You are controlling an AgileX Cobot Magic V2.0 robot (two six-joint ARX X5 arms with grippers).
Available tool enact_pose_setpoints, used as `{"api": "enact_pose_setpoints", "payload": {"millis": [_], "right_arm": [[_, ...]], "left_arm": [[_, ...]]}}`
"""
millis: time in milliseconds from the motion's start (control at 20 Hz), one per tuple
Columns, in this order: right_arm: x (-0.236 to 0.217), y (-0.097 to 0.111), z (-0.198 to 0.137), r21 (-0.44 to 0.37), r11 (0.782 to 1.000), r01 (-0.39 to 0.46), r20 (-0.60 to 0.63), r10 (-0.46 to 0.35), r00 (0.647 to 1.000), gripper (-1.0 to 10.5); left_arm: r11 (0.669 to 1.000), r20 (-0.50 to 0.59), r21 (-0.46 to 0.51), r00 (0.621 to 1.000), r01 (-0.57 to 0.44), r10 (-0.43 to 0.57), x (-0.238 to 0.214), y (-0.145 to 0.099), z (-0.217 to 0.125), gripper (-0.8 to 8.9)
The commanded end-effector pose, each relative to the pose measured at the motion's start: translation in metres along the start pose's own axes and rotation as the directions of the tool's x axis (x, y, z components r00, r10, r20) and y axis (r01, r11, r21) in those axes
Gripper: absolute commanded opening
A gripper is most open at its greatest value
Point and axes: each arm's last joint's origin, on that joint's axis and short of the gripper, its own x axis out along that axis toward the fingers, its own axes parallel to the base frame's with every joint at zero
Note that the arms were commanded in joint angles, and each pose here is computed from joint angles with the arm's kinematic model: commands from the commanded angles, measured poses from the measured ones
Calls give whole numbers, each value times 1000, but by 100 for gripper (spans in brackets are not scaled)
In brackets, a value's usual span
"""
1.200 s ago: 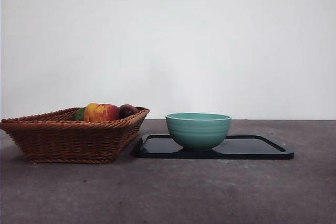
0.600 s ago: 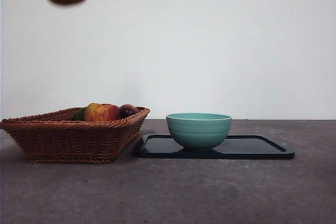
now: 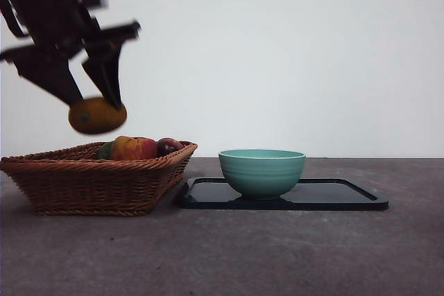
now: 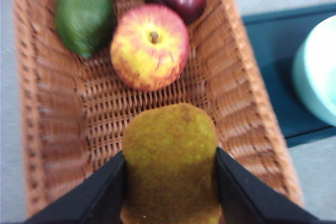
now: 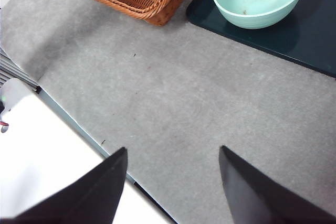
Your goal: Pick up the wifruite, put it on the bowl, pick up the plate, put it on desk
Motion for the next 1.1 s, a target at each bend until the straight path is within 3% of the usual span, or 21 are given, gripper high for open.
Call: {"api": "enact_pose_setpoints", "payload": {"millis": [50, 550, 750, 1100], "right_arm": [[0, 1, 1, -7, 1000, -7, 6, 7, 1000, 277], [0, 1, 1, -7, 1000, -7, 6, 7, 1000, 277], [0, 1, 1, -8, 1000, -7, 6, 7, 1000, 277], [0, 1, 1, -7, 1000, -7, 6, 7, 1000, 277]], "left_arm": [[1000, -28, 5, 1000, -6, 6, 20, -1, 0, 150], [1000, -132, 21, 991, -23, 25, 62, -1, -11, 163], [1000, -132, 20, 991, -23, 25, 62, -1, -11, 353], [1000, -132, 20, 991, -23, 25, 61, -1, -11, 353]]}}
